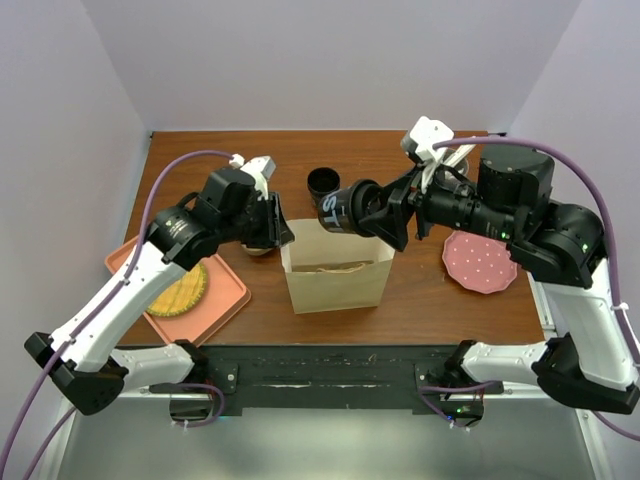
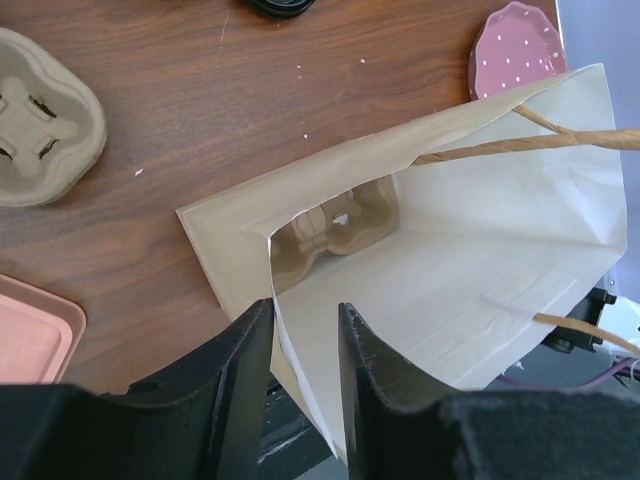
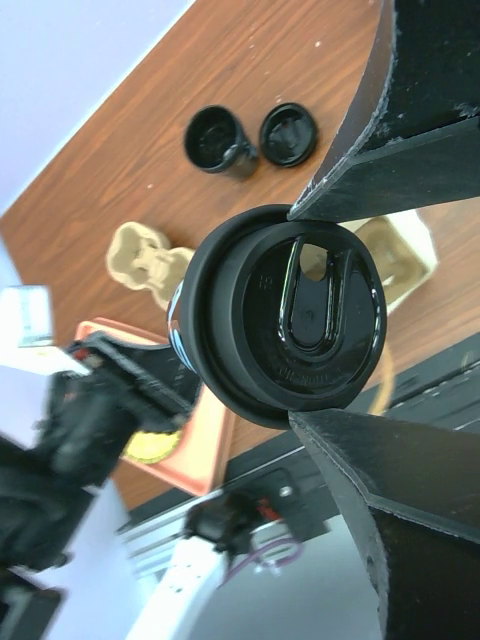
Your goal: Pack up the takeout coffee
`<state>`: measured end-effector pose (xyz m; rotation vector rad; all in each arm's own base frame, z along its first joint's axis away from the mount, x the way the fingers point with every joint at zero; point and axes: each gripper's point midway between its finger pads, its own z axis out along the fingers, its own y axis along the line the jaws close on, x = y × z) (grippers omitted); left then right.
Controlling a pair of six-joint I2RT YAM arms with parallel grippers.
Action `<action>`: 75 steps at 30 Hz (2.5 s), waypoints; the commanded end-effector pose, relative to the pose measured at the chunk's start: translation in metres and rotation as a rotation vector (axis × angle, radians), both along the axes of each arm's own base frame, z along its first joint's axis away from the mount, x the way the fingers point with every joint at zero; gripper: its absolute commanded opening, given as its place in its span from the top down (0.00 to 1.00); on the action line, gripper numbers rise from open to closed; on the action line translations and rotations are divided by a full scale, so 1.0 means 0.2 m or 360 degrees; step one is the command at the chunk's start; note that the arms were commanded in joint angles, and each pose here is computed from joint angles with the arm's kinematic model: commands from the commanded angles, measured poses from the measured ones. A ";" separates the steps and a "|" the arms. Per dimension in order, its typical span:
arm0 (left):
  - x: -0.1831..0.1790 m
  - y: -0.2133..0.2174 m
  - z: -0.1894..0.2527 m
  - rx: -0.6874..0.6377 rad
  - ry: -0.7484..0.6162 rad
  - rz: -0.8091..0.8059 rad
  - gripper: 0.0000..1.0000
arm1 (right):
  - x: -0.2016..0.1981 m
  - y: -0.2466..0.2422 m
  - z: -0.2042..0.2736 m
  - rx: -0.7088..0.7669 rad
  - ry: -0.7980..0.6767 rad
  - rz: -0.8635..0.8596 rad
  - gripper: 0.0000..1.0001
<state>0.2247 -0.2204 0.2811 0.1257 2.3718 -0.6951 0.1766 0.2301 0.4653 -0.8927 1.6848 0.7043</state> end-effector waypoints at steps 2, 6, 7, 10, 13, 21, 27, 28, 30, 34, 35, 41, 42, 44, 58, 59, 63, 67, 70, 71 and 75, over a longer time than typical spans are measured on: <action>-0.03 0.00 0.02 -0.0069 0.0014 0.0019 0.61 | -0.01 -0.01 -0.05 -0.0117 -0.0071 0.0062 0.46; -0.04 -0.01 -0.01 -0.0047 0.0057 0.0019 0.60 | 0.01 -0.02 -0.06 -0.0187 -0.0085 0.0070 0.46; -0.03 -0.01 -0.02 -0.0038 0.0059 0.0030 0.59 | 0.01 -0.01 -0.06 -0.0197 -0.0098 0.0081 0.46; -0.03 0.00 -0.05 -0.0014 0.0073 0.0045 0.60 | 0.02 -0.01 -0.10 -0.0254 -0.0097 0.0108 0.46; -0.01 0.00 -0.07 0.0001 0.0070 0.0053 0.64 | 0.03 -0.01 -0.13 -0.0309 -0.0113 0.0127 0.46; 0.09 -0.02 -0.08 0.0093 -0.0048 -0.0006 0.87 | 0.07 0.02 -0.21 -0.0405 -0.0117 0.0156 0.47; 0.11 -0.08 0.02 -0.0021 -0.0301 -0.0147 1.00 | 0.03 0.04 -0.32 -0.0515 -0.0066 0.0186 0.48; 0.11 -0.07 0.03 -0.0039 -0.0332 -0.0152 1.00 | 0.01 0.06 -0.34 -0.0538 -0.0074 0.0208 0.48; 0.10 -0.07 0.07 -0.0077 -0.0419 -0.0172 1.00 | 0.01 0.08 -0.36 -0.0590 -0.0076 0.0184 0.48; 0.09 -0.07 0.12 -0.0109 -0.0537 -0.0230 1.00 | -0.02 0.11 -0.43 -0.0700 -0.0105 0.0173 0.48; 0.09 -0.07 0.13 -0.0094 -0.0566 -0.0244 1.00 | -0.03 0.12 -0.43 -0.0712 -0.0117 0.0165 0.48; 0.07 -0.06 0.11 -0.0068 -0.0634 -0.0306 1.00 | -0.12 0.22 -0.54 -0.0902 -0.0198 0.0190 0.48; 0.07 -0.06 0.11 -0.0066 -0.0638 -0.0317 1.00 | -0.13 0.24 -0.55 -0.0918 -0.0219 0.0187 0.48; 0.06 -0.04 0.10 -0.0053 -0.0658 -0.0318 1.00 | -0.10 0.25 -0.54 -0.0927 -0.0257 0.0123 0.48; -0.04 -0.03 0.12 -0.0113 -0.0859 -0.0478 1.00 | -0.04 0.26 -0.73 -0.1270 -0.0480 0.0067 0.47; -0.04 -0.03 0.10 -0.0118 -0.0881 -0.0479 1.00 | -0.04 0.27 -0.73 -0.1271 -0.0488 0.0074 0.47; -0.06 -0.03 0.06 -0.0139 -0.0931 -0.0506 1.00 | -0.04 0.29 -0.81 -0.1313 -0.0527 0.0124 0.46; -0.04 -0.03 0.06 -0.0138 -0.0922 -0.0503 1.00 | -0.06 0.26 -0.90 -0.1304 -0.0507 0.0161 0.47; -0.05 -0.05 0.01 -0.0123 -0.0890 -0.0538 1.00 | -0.06 0.24 -0.98 -0.1307 -0.0479 0.0133 0.48; -0.05 -0.05 0.01 -0.0128 -0.0885 -0.0548 1.00 | -0.06 0.24 -1.00 -0.1293 -0.0478 0.0114 0.48; -0.07 -0.05 0.03 -0.0152 -0.0921 -0.0550 1.00 | -0.03 0.27 -0.98 -0.1257 -0.0506 0.0078 0.48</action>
